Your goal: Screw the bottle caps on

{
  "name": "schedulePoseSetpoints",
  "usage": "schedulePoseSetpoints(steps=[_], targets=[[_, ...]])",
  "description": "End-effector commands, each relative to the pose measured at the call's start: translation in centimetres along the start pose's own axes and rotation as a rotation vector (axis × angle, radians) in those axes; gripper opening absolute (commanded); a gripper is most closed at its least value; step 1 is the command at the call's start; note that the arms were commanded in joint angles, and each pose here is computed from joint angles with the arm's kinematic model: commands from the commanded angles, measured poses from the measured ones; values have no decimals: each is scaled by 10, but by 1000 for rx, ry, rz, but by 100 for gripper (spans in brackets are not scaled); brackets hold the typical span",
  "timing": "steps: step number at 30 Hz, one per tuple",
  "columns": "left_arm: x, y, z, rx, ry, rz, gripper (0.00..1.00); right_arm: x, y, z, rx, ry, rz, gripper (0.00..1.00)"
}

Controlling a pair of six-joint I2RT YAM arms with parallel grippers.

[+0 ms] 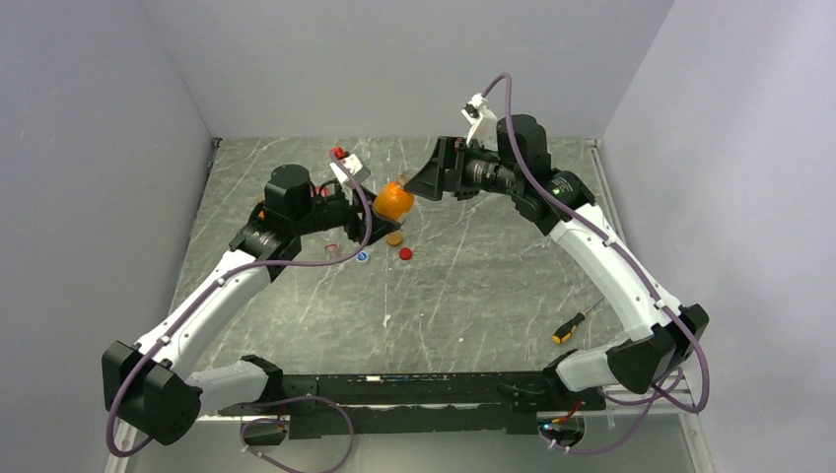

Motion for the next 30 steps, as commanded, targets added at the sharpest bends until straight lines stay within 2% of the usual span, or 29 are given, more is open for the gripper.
schedulePoseSetpoints(steps=[1, 6, 9, 12, 15, 17, 20, 30], targets=[[-19, -15, 22, -21, -274, 10, 28, -21, -24, -3, -39, 159, -174, 99], [-45, -21, 40, -41, -543, 62, 27, 5, -17, -57, -32, 457, -131, 100], [-62, -29, 44, -30, -658, 75, 26, 36, -1, -85, -46, 493, -92, 99], [-71, -39, 39, -16, -676, 56, 25, 71, 16, -111, -59, 502, -57, 95], [-81, -50, 32, -2, -677, 25, 25, 115, 36, -136, -89, 570, 38, 87], [-86, -56, 29, 8, -679, 14, 25, 141, 49, -142, -119, 585, 83, 82], [-91, -62, 26, 23, -678, 12, 26, 174, 70, -149, -141, 606, 143, 80], [-105, -70, 22, 44, -720, 8, 26, 224, 117, -164, -212, 694, 243, 75]])
Point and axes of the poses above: each gripper's point midway between its finger pads, its own x axis out along the fingers, its own z axis along the line the jaws close on, y = z × x, the point moved 7 cm from there along -x, back along the fingers, and after that the axes turned 5 degrees about x, right-handed, at the moved point
